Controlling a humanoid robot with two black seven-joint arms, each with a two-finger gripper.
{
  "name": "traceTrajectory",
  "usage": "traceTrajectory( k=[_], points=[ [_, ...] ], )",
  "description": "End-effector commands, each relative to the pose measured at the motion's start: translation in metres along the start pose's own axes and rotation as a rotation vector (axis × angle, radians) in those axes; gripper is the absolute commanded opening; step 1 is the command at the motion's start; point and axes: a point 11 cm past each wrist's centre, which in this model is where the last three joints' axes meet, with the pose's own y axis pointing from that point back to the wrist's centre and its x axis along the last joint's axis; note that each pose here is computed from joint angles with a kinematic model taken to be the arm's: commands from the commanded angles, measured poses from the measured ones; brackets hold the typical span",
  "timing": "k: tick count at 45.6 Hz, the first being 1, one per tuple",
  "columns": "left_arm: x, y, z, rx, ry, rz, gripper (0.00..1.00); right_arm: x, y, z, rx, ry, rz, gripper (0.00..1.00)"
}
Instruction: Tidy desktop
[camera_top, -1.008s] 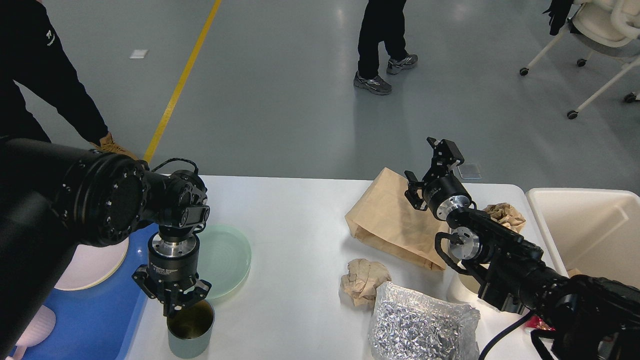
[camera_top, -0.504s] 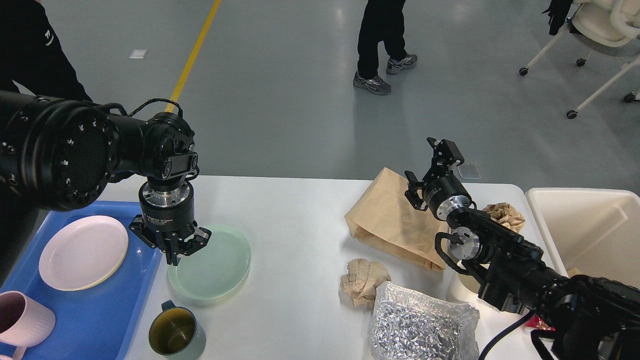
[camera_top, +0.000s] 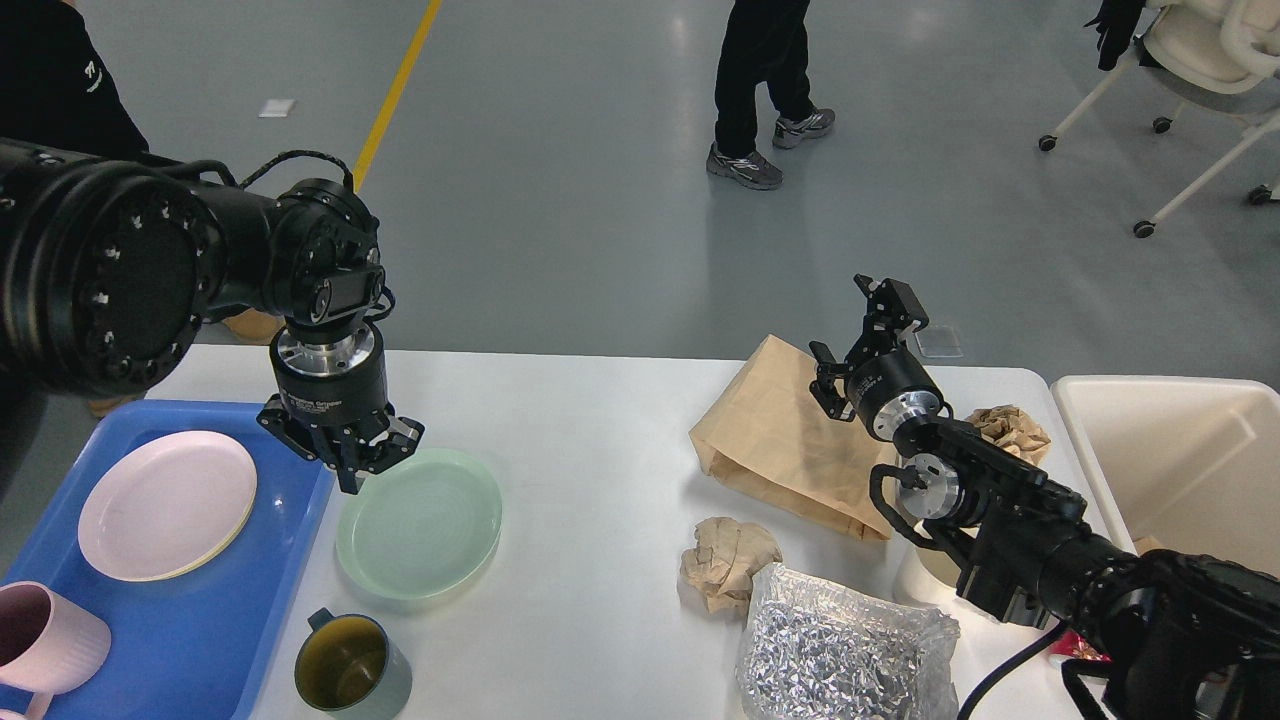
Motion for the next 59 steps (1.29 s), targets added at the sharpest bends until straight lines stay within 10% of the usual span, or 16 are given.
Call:
traceTrajectory(
  k=[1, 4, 27, 59],
  points=[
    [0.002, 0.023, 0.003, -0.002, -0.008, 0.035, 0.84, 0.000, 0.000, 0.000, 0.000, 0.000, 0.000, 1.00],
    [0.000, 0.033, 0.004, 0.002, -0.010, 0.044, 0.96, 0.000, 0.000, 0.000, 0.000, 0.000, 0.000, 1.00],
    [-0.025, 0.118, 0.003, 0.044, -0.005, 0.141, 0.96, 0.000, 0.000, 0.000, 0.000, 0.000, 0.000, 1.00],
    [-0.081, -0.006, -0.004, 0.109, -0.057, -0.249, 0.95, 0.000, 0.000, 0.000, 0.000, 0.001, -0.001, 1.00]
  ],
)
